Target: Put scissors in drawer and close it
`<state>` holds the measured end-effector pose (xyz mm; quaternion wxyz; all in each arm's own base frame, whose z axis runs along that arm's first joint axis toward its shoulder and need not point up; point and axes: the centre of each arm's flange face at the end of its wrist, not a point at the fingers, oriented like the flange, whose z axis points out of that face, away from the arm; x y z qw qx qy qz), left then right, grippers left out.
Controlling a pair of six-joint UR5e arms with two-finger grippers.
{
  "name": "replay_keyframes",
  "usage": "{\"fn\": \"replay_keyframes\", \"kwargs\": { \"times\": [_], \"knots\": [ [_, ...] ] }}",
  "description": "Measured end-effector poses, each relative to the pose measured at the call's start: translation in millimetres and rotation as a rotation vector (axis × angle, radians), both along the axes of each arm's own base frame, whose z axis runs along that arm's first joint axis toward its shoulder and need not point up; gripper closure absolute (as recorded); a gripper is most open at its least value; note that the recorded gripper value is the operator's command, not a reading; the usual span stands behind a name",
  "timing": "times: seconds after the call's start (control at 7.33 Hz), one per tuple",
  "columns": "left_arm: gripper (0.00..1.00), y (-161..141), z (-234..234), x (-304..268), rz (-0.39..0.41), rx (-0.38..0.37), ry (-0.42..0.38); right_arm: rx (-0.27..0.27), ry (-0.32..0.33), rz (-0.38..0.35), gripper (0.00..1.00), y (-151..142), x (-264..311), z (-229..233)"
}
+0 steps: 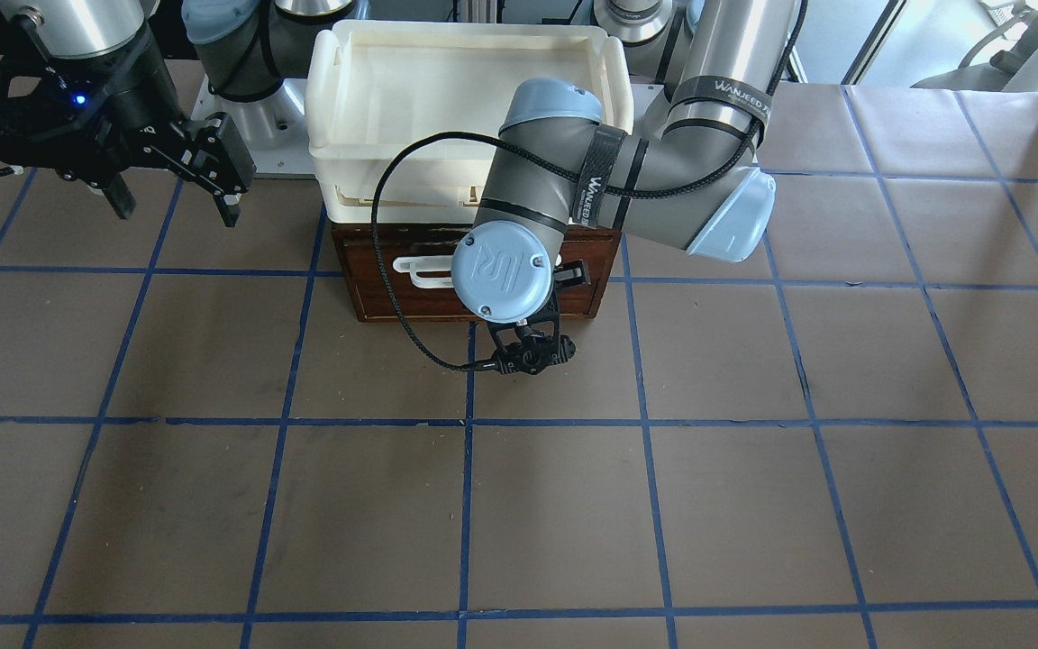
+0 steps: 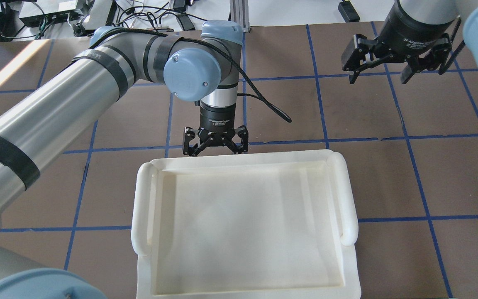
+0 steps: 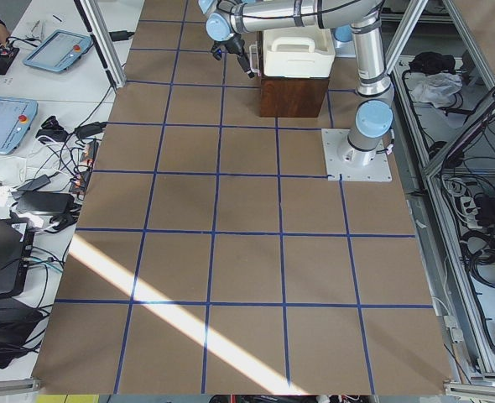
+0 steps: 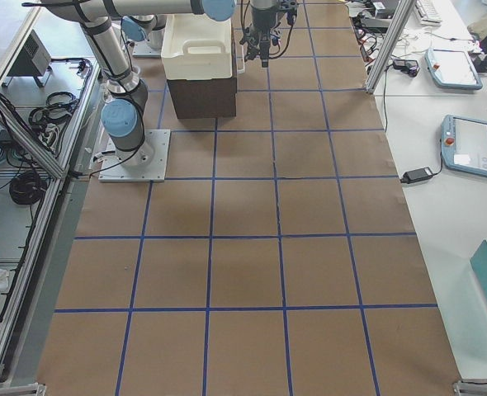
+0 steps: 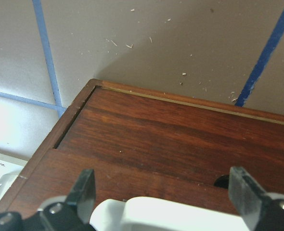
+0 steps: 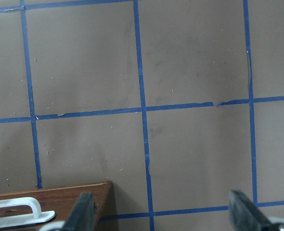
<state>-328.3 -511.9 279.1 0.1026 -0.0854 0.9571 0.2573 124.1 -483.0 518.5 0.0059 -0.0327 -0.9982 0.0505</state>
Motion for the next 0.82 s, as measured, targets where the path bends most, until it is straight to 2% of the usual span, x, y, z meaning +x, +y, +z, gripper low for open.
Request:
{"fn": "replay_keyframes", "kwargs": {
  "times": [0.27,0.41,0.82],
  "knots": [
    [0.0,-3.2,3.8,1.9,0.003,-0.013,0.005,0.0,0.0,-0.001,0.0,0.0,0.0,-0.2],
    [0.0,-11.5,9.4,5.2,0.01,-0.042,0.019,0.0,0.0,-0.001,0.0,0.0,0.0,-0.2],
    [0.0,-73.7,59.3,48.0,0.056,-0.235,0.112,0.0,0.0,-0.001,0.0,0.1,0.0,-0.2]
  ]
}}
